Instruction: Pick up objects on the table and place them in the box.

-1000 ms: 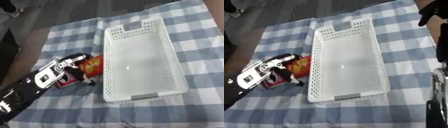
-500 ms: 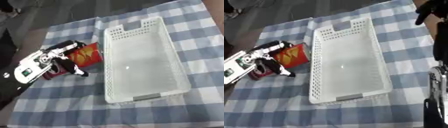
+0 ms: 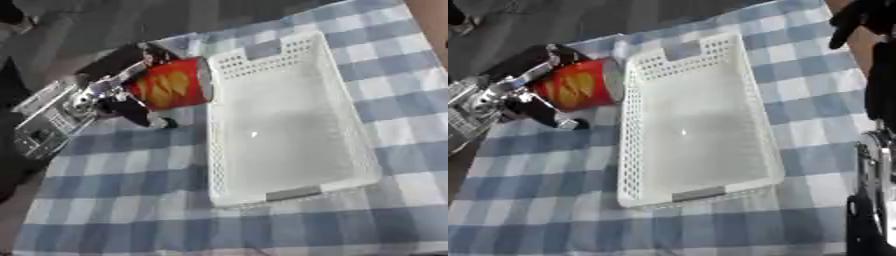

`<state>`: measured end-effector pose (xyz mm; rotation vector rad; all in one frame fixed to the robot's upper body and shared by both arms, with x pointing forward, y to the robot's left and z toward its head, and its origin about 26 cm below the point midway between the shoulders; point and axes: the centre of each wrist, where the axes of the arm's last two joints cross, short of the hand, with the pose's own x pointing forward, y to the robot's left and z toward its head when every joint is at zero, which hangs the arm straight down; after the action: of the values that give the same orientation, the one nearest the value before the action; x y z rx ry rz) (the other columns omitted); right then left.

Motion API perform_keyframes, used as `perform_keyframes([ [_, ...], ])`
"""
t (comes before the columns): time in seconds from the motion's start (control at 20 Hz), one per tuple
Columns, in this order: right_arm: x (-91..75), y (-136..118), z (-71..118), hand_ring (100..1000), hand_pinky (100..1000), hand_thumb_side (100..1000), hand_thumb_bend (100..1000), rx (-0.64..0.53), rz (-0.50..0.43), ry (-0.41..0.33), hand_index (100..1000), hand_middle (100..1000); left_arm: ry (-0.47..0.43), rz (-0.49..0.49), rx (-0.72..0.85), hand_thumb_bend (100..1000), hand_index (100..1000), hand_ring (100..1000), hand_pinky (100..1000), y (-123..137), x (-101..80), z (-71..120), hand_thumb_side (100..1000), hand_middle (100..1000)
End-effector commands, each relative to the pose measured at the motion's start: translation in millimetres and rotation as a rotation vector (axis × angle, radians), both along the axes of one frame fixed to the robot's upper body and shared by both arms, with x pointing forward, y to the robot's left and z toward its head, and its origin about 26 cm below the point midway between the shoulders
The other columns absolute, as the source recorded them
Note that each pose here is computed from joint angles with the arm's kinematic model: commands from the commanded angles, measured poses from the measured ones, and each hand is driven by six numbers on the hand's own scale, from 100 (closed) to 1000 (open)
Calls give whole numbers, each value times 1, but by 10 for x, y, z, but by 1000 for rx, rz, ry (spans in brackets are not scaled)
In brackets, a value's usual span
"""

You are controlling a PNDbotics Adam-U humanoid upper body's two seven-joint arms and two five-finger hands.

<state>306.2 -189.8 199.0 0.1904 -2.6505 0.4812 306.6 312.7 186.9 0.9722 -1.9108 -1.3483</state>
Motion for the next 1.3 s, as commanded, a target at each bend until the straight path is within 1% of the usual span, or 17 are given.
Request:
perform_keyframes([
  [0.05, -20, -10, 76, 475, 312, 1000, 100, -3, -6, -32, 749, 621, -267, -95, 67, 640, 192, 100, 100, -104, -113, 347, 100, 100],
  [0.15, -19, -12, 77, 475, 312, 1000, 100, -3, -7, -33, 748, 621, -362, -148, 82, 639, 193, 100, 100, -164, -153, 407, 100, 100],
  [0.3, -18, -15, 76, 474, 312, 1000, 100, -4, -9, -33, 747, 620, -448, -200, 75, 634, 193, 100, 100, -192, -159, 451, 100, 100],
  [0.5, -18, -18, 73, 474, 312, 1000, 100, -5, -11, -32, 746, 619, -484, -206, 48, 631, 194, 100, 100, -183, -153, 513, 100, 100],
  [0.6, -18, -17, 72, 474, 312, 1000, 100, -5, -11, -32, 745, 619, -491, -218, 61, 633, 194, 100, 100, -184, -146, 571, 100, 100],
  [0.65, -18, -15, 70, 474, 312, 1000, 100, -5, -10, -31, 745, 618, -490, -239, 80, 646, 196, 100, 100, -196, -141, 600, 100, 100],
  [0.7, -18, -14, 69, 474, 312, 1000, 100, -6, -9, -31, 745, 618, -486, -267, 101, 645, 196, 100, 100, -212, -137, 626, 100, 100],
  [0.75, -18, -8, 68, 473, 312, 1000, 100, -6, -7, -31, 744, 617, -483, -317, 140, 661, 198, 100, 100, -240, -131, 657, 100, 100],
  [0.8, -18, -5, 66, 473, 312, 1000, 100, -6, -5, -30, 744, 617, -480, -369, 178, 661, 198, 100, 100, -266, -123, 684, 100, 100],
  [0.85, -19, 4, 64, 473, 312, 1000, 100, -7, 0, -30, 743, 616, -482, -439, 239, 683, 198, 100, 100, -303, -118, 729, 100, 100],
  [0.9, -20, 11, 62, 473, 312, 1000, 100, -7, 3, -29, 744, 617, -485, -499, 291, 680, 198, 100, 100, -333, -112, 760, 100, 100],
  [1.0, -22, 31, 56, 473, 313, 1000, 100, -8, 15, -27, 742, 616, -494, -609, 399, 701, 199, 100, 100, -403, -107, 836, 100, 100],
  [1.05, -23, 41, 54, 473, 313, 1000, 100, -8, 21, -26, 742, 615, -497, -649, 441, 708, 199, 100, 100, -439, -105, 861, 100, 100],
  [1.15, -25, 57, 51, 473, 313, 1000, 100, -8, 30, -25, 741, 614, -499, -698, 493, 713, 199, 100, 100, -505, -100, 884, 100, 100],
  [1.3, -29, 78, 49, 473, 313, 1000, 100, -5, 42, -24, 741, 613, -493, -738, 521, 716, 199, 100, 100, -592, -89, 878, 100, 100],
])
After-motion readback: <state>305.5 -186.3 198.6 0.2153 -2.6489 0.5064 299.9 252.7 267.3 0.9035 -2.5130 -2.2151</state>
